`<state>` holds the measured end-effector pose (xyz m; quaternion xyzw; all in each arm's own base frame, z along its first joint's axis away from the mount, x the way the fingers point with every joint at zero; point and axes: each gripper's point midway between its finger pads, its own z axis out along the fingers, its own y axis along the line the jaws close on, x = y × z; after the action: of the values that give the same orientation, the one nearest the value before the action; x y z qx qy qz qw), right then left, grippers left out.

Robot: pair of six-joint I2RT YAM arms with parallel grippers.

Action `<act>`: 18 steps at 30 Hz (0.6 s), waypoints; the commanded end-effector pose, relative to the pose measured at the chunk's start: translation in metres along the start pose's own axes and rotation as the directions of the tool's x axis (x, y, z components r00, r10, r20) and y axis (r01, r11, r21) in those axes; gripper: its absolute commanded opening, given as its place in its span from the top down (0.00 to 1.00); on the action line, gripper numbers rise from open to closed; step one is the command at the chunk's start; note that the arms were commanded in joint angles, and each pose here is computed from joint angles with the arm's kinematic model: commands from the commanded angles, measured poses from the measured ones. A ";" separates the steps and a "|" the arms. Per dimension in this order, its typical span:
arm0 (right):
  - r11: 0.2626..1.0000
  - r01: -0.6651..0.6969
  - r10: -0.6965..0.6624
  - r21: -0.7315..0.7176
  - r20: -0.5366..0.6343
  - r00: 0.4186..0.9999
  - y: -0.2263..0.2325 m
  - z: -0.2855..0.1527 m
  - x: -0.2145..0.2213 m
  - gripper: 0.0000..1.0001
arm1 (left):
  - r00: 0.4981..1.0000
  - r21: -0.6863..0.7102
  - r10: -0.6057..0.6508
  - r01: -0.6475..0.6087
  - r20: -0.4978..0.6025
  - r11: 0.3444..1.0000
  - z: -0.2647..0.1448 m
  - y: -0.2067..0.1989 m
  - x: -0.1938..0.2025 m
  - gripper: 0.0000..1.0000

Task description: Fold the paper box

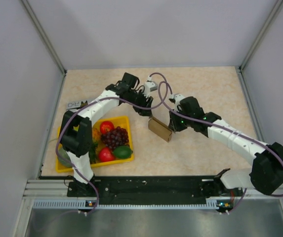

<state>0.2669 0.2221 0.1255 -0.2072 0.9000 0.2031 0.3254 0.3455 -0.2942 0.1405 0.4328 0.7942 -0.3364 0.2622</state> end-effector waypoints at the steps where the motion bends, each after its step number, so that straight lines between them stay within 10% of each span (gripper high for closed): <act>1: 0.999 -0.014 0.015 -0.028 0.050 0.999 0.009 -0.014 -0.008 0.78 | 0.999 0.034 0.045 -0.046 0.029 0.998 -0.005 -0.013 -0.008 0.53; 18: 0.996 -0.071 0.075 -0.052 0.059 0.995 0.003 -0.027 -0.001 0.78 | 0.997 0.001 0.064 -0.064 -0.039 0.998 0.013 -0.012 0.010 0.69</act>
<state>0.2545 0.2129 0.1435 -0.1790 0.8938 0.2367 0.3363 0.3311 -0.3040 0.1301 0.4544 0.7898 -0.3277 0.2496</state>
